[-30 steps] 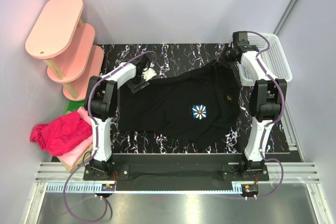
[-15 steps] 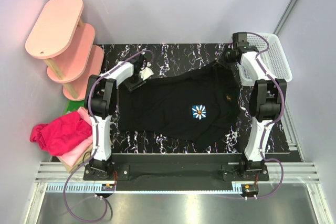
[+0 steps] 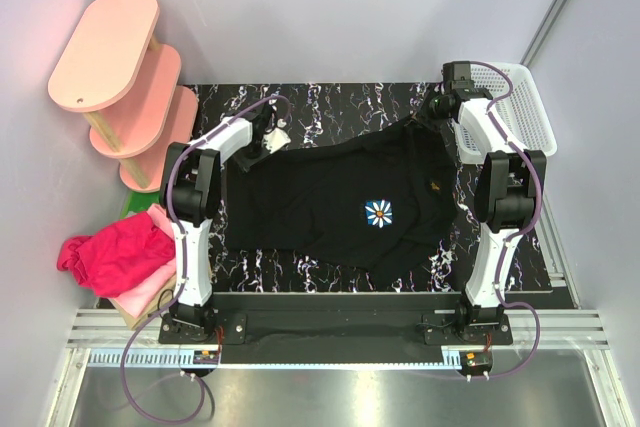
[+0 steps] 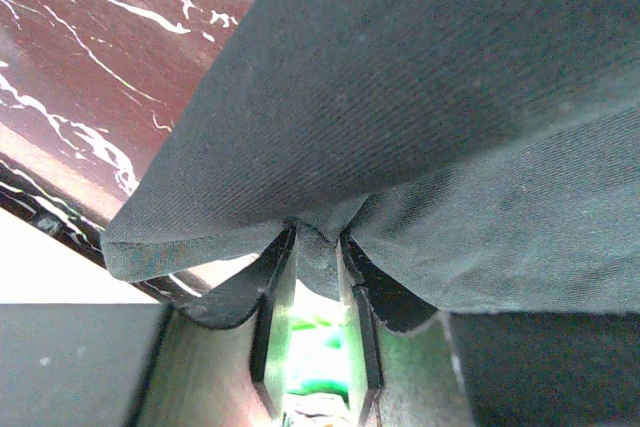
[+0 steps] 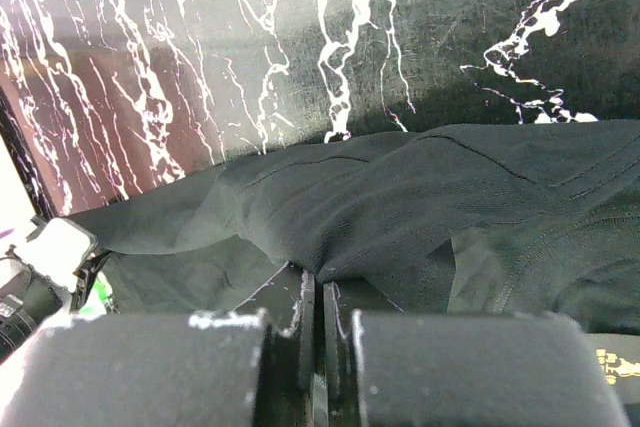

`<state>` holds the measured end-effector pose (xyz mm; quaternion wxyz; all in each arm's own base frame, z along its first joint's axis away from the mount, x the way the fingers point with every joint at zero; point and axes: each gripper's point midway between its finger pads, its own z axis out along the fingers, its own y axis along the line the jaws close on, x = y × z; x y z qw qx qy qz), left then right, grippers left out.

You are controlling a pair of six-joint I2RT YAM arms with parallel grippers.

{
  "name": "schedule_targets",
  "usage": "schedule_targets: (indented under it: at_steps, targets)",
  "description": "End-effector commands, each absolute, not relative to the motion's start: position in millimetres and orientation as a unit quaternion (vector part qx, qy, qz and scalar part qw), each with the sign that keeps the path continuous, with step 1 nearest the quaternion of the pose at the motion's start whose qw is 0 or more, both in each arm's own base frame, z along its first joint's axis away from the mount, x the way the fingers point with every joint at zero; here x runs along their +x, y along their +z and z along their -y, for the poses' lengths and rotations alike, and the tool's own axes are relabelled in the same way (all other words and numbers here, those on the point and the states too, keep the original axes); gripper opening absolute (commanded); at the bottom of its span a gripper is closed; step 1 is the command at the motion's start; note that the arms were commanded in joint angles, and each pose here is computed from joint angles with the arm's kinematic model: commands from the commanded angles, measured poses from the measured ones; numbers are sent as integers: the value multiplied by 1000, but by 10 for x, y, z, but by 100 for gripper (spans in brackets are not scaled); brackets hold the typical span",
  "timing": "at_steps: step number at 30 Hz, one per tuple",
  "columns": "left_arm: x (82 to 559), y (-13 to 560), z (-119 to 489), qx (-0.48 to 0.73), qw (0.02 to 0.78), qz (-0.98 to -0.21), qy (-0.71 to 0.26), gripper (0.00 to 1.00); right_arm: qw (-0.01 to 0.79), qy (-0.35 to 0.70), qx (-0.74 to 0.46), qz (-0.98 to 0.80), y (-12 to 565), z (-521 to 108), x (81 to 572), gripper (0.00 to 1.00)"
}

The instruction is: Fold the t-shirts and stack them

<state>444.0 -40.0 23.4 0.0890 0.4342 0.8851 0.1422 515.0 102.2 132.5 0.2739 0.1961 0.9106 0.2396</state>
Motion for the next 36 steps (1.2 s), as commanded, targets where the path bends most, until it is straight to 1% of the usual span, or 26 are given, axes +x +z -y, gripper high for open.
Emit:
schedule_targets:
  at_steps: [1,3,4,6,12,15,18,25,28,33,34,36]
  targets:
    - [4559,441,408,436,116,-880,146,25,307,248,182,-901,1560,-1011,5220,0]
    - [4568,431,406,436,116,-881,146,19,307,249,183,-900,1568,-1012,5219,0]
    - [4566,397,411,436,113,-882,143,9,308,248,182,-900,1569,-1011,5216,0]
    - [4568,359,412,433,110,-883,143,0,308,248,182,-900,1572,-1008,5209,0]
    - [4550,264,415,428,101,-887,139,0,310,247,182,-900,1586,-1005,5209,0]
    - [4578,371,400,430,109,-884,147,0,311,248,181,-900,1603,-1008,5214,0]
    - [4658,648,398,431,136,-878,159,0,312,251,179,-899,1627,-1015,5212,0]
    - [4882,1600,408,423,226,-857,189,0,329,256,175,-892,1833,-1018,5221,0]
    - [4866,1755,394,422,234,-854,194,0,335,258,173,-890,1954,-1020,5212,0]
    - [4780,1682,343,424,220,-857,194,0,343,254,169,-888,2068,-996,5200,0]
    - [4800,1672,320,423,220,-858,194,0,339,252,170,-890,2056,-987,5206,0]
    - [4889,1636,285,420,217,-858,202,0,349,259,166,-885,2229,-992,5299,0]
